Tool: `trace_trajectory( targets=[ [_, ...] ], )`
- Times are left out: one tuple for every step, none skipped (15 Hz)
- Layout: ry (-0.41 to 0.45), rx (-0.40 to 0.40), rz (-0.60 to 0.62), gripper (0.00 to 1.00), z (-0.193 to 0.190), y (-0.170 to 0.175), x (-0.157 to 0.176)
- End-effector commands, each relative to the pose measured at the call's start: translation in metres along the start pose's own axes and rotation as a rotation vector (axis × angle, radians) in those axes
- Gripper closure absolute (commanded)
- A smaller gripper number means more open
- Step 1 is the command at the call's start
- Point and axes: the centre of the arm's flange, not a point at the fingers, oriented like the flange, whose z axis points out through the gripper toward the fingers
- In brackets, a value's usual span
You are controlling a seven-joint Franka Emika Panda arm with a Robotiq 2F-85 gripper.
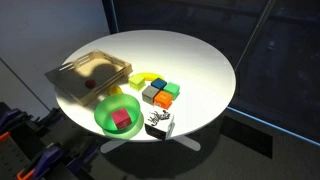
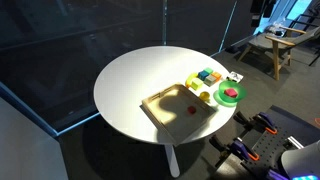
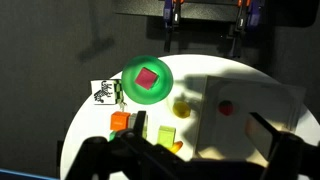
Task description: Put the light green block on the tray
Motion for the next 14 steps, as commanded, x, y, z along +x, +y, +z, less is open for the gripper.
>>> trace_trajectory(
  targets=[
    [0.0, 0.0, 0.0, 0.0, 0.0, 0.0, 0.0],
    [0.001, 0.0, 0.0, 0.0, 0.0, 0.0, 0.0],
    [0.001, 0.0, 0.0, 0.0, 0.0, 0.0, 0.0],
    [0.001, 0.0, 0.0, 0.0, 0.0, 0.0, 0.0],
    [0.001, 0.0, 0.0, 0.0, 0.0, 0.0, 0.0],
    [0.001, 0.0, 0.0, 0.0, 0.0, 0.0, 0.0],
    [0.001, 0.0, 0.0, 0.0, 0.0, 0.0, 0.0],
    [0.001, 0.0, 0.0, 0.0, 0.0, 0.0, 0.0],
    [0.003, 0.0, -0.001, 0.0, -0.001, 0.0, 0.002],
    [0.003, 0.001, -0.001, 0.0, -0.002, -0.001, 0.004],
    [0.007, 0.0, -0.006, 0.0, -0.003, -0.003, 0.006],
    [0.01, -0.001, -0.013, 0.0, -0.004, -0.004, 0.01],
    [0.012, -0.002, -0.018, 0.0, -0.004, -0.006, 0.013],
    [0.016, -0.002, -0.028, 0.0, -0.005, -0.009, 0.017]
  ],
)
